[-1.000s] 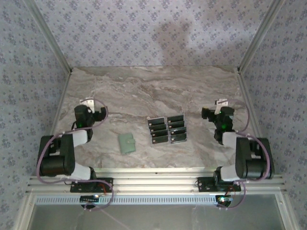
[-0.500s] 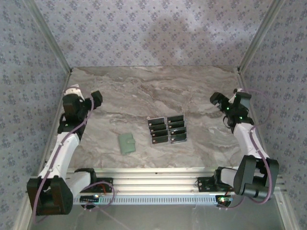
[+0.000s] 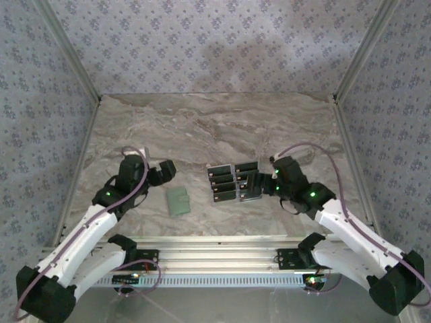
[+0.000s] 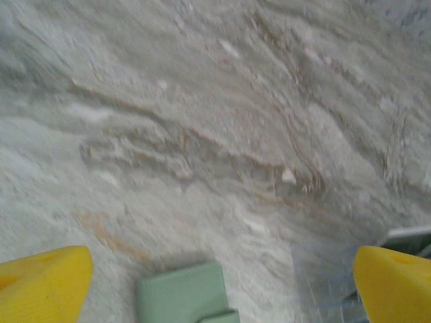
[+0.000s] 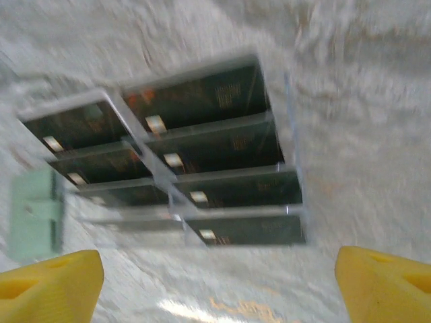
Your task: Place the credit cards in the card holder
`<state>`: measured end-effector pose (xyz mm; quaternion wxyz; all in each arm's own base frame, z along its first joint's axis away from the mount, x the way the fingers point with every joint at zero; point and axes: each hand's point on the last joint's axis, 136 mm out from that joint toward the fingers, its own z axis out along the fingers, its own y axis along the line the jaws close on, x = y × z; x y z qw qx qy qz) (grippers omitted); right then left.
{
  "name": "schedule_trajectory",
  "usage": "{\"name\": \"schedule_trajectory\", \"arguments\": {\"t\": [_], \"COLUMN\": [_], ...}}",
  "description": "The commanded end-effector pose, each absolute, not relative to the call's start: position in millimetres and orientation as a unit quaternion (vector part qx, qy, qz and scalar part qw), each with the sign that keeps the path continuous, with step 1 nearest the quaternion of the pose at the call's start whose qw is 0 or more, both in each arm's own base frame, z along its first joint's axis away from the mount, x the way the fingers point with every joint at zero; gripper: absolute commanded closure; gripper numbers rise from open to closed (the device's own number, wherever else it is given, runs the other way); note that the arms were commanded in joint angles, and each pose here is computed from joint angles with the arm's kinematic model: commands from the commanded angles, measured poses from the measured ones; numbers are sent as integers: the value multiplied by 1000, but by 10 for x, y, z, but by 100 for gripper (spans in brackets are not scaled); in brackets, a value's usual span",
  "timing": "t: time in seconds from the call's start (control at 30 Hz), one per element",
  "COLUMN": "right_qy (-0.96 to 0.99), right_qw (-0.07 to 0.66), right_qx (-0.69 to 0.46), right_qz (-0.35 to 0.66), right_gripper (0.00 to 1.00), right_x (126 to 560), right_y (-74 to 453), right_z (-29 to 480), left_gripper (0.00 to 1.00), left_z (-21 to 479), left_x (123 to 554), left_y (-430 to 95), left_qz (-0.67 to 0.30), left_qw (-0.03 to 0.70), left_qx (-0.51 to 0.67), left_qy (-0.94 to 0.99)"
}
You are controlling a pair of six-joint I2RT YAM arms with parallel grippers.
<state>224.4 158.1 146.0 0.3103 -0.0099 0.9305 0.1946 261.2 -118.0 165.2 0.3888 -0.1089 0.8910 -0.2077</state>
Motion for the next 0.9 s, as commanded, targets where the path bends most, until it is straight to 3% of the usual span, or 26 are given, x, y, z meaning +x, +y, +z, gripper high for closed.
{"name": "schedule_trajectory", "arguments": {"t": [0.0,0.3,0.87], "right_qy": [949,961,958], "right_qw": [294,257,260], "right_qx": [20,40,74], "right_qz": [115,95,99], "right_gripper": [9,8,8], "right_x": [2131,1974,1981], "right_y": [1401,1373,1263], "right_z": [1160,756,587], "left_gripper": [1,0,0], "left_z": [1507,1169,994], "left_x": [2535,2643,3048], "left_y": [-1267,-1770,-2427], "left_qz": [-199,-153,-118], "left_qw": [377,339,332], "left_qx": [-119,-59,-8], "left_qy": [897,926,936]}}
